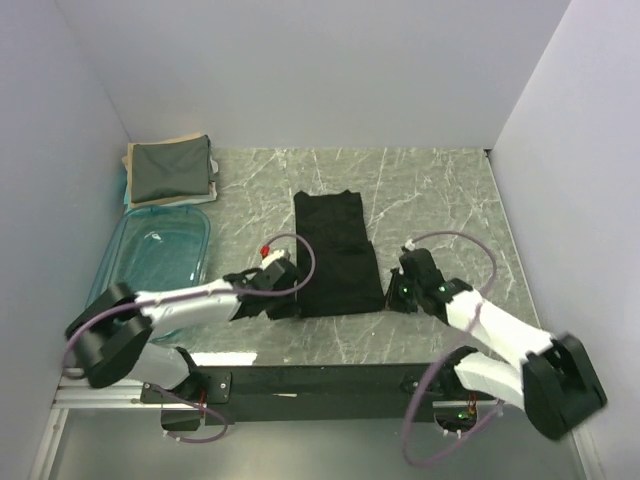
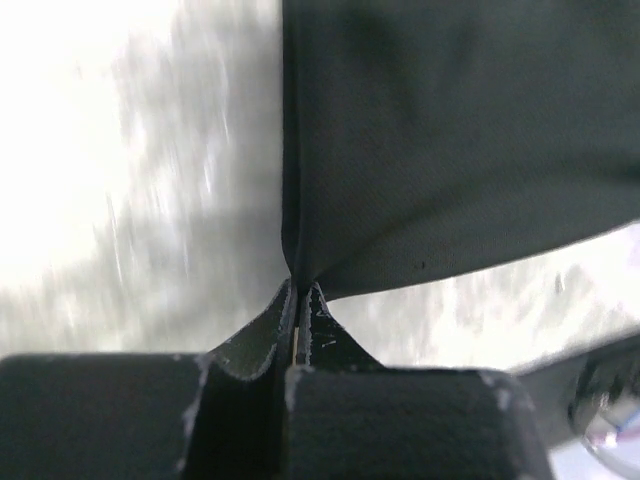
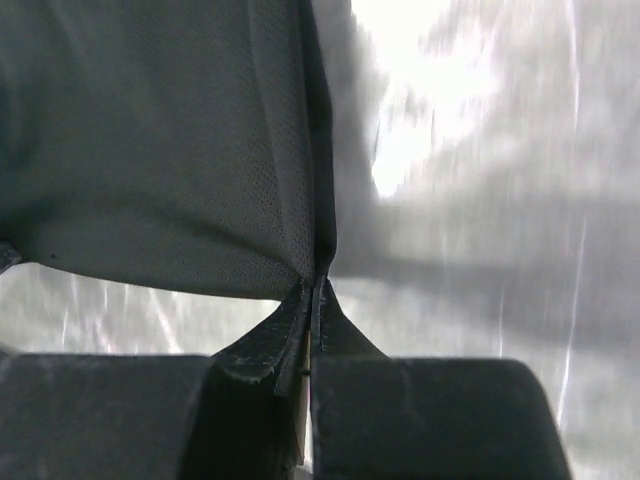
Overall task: Fold and stack the t-shirts
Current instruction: Fold the tshirt
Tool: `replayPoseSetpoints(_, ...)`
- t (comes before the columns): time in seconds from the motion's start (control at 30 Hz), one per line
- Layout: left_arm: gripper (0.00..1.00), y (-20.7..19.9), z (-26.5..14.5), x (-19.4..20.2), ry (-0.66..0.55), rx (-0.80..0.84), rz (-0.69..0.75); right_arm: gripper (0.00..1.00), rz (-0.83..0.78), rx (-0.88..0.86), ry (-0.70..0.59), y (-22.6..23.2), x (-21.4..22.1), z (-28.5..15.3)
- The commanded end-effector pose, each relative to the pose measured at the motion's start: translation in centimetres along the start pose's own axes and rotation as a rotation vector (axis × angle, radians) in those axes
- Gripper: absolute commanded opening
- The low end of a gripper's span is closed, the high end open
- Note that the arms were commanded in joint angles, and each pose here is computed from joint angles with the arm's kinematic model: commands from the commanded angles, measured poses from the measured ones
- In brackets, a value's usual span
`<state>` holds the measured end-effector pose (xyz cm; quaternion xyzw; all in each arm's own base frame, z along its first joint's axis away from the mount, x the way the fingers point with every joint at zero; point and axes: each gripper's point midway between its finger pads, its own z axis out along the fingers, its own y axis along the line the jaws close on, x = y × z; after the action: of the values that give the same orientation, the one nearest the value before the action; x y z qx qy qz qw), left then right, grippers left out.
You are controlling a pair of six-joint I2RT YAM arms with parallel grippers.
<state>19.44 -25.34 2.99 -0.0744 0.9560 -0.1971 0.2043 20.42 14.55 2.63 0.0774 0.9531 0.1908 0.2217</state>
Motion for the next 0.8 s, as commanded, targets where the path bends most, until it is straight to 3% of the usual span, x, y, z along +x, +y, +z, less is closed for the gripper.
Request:
replayPoseSetpoints(0.0,0.01,1.5,-2.7,1.9,-0.03,-0.076,-0.059,0.0,0.023,0.061,0.015,-1.3,2.8,-2.3)
replayPoseSetpoints(0.13,0.01,-0.7,-5.4,4.3,-0.007,0.007,-0.019,0.0,0.035,-0.064,0.02,0.7,4.3,-4.4)
replayPoseSetpoints(0.33,0.01,-2.1,-7.6,3.2,-0.071,0.06,-0.032,0.0,-0.005,-0.187,-0.073,3.6,2.2,-6.9)
replayPoseSetpoints(0.57,0.01,-3.5,-10.3,-1.5,-0.274,0.092,-0.073,0.0,-0.024,-0.246,-0.29,6.8,-3.8,-10.1)
replayPoseSetpoints(0.77,0.01,-4.3,-12.6,-6.8,-0.476,0.041,-0.093,0.0,-0.061,-0.21,-0.358,8.7,-7.7,-11.3)
